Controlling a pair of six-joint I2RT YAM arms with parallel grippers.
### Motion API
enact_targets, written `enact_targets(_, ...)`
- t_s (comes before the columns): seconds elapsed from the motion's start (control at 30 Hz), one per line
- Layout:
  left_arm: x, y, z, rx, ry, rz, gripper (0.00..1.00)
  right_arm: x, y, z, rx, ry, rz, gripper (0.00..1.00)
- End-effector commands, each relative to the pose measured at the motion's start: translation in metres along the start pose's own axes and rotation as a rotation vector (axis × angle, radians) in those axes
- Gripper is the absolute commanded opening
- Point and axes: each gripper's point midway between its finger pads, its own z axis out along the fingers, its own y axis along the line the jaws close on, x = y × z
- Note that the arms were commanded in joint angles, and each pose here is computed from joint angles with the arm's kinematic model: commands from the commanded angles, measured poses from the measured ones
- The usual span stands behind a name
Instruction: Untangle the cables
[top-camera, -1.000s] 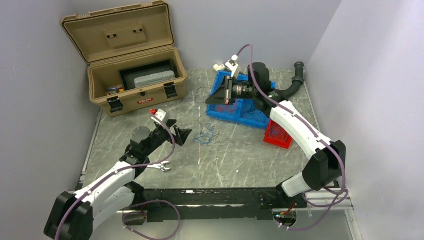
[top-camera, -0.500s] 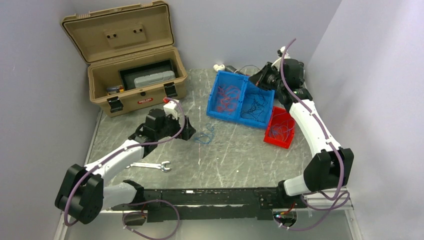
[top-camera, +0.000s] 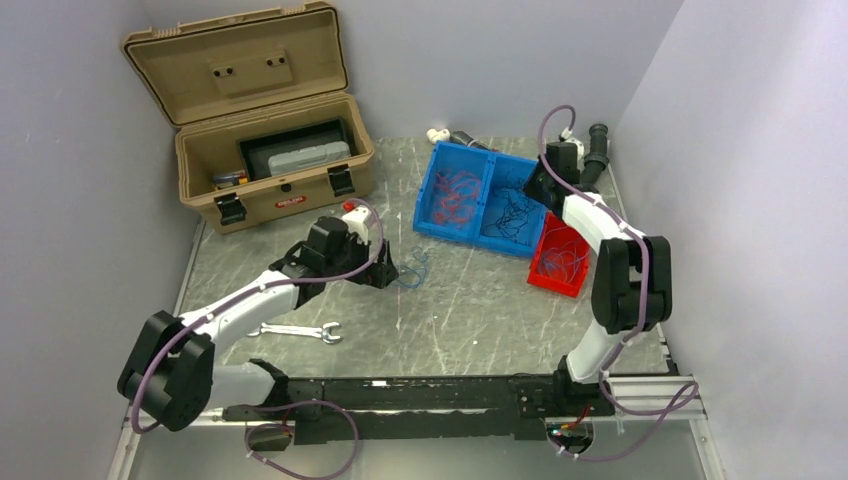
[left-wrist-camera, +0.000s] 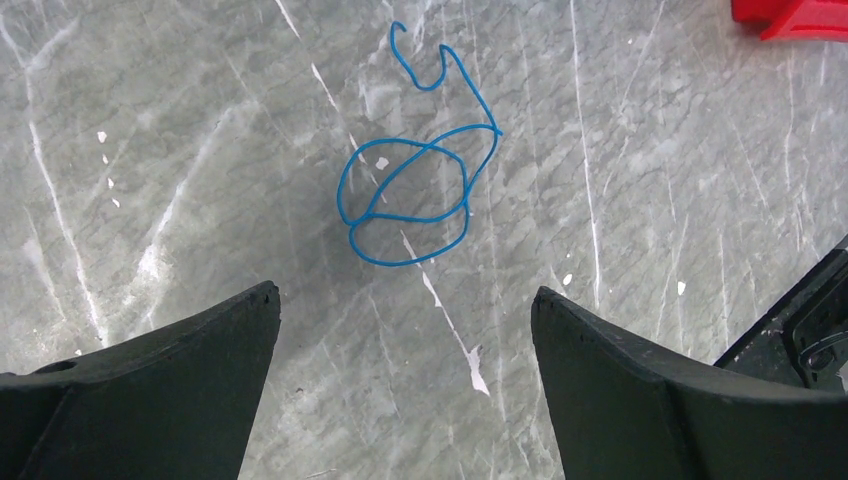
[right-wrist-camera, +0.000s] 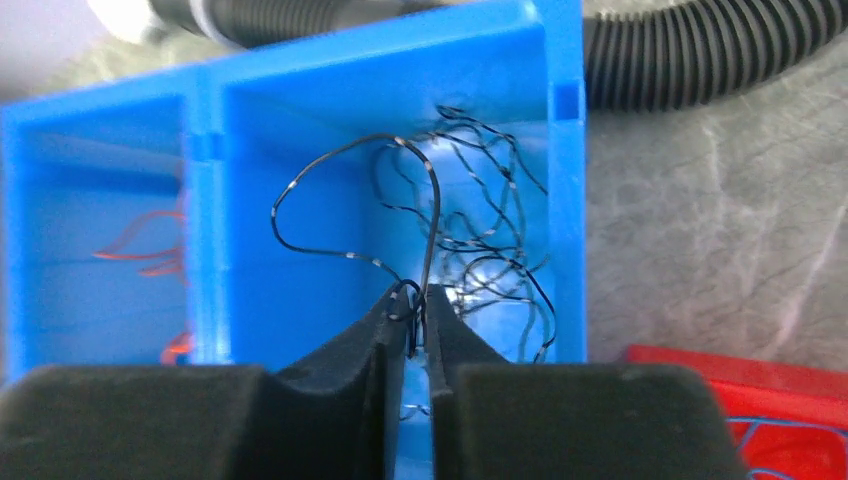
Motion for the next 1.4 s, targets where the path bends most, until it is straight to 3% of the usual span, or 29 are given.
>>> enact_targets(0.0, -0.010, -0.001, 0.000, -0.034, 0.007, -0.007, 0.99, -0.010, -0.005, 0.010, 0.081, -0.032, -0.075, 0.28)
enact_targets(0.13, -0.008, 0.001, 0.002, -0.057, 0.039, -0.008, 1.00, -0.022, 0.007, -0.007, 0.052, -0.074, -0.086, 0.59)
enact_targets(0.33, 0.002, 0.003, 0.014, -0.091, 0.130, -0.019, 0.99, -0.045, 0.025, -0.048, 0.023, -0.122, -0.116, 0.73)
enact_targets(0.53, 0.007, -0.003, 0.026, -0.066, 0.170, -0.049, 0.99, -0.013, 0.069, -0.088, -0.137, -0.087, -0.214, 0.93)
enact_targets(0.7, 0.004, -0.002, 0.025, -0.078, 0.137, -0.075, 0.99, 0.056, 0.119, -0.121, -0.361, 0.006, -0.314, 0.97)
enact_targets(0.97, -0.006, 0.026, -0.014, -0.186, -0.084, -0.154, 0.99, 0.164, 0.153, -0.131, -0.577, 0.214, -0.473, 1.00)
enact_targets(1.13, 0.001, 0.044, -0.040, -0.232, -0.193, -0.212, 0.99, 0.200, 0.170, -0.120, -0.630, 0.270, -0.566, 1.00)
enact_targets(1.37, 0.001, 0.047, -0.065, -0.226, -0.308, -0.167, 1.00, 0.226, 0.175, -0.084, -0.578, 0.335, -0.688, 1.00)
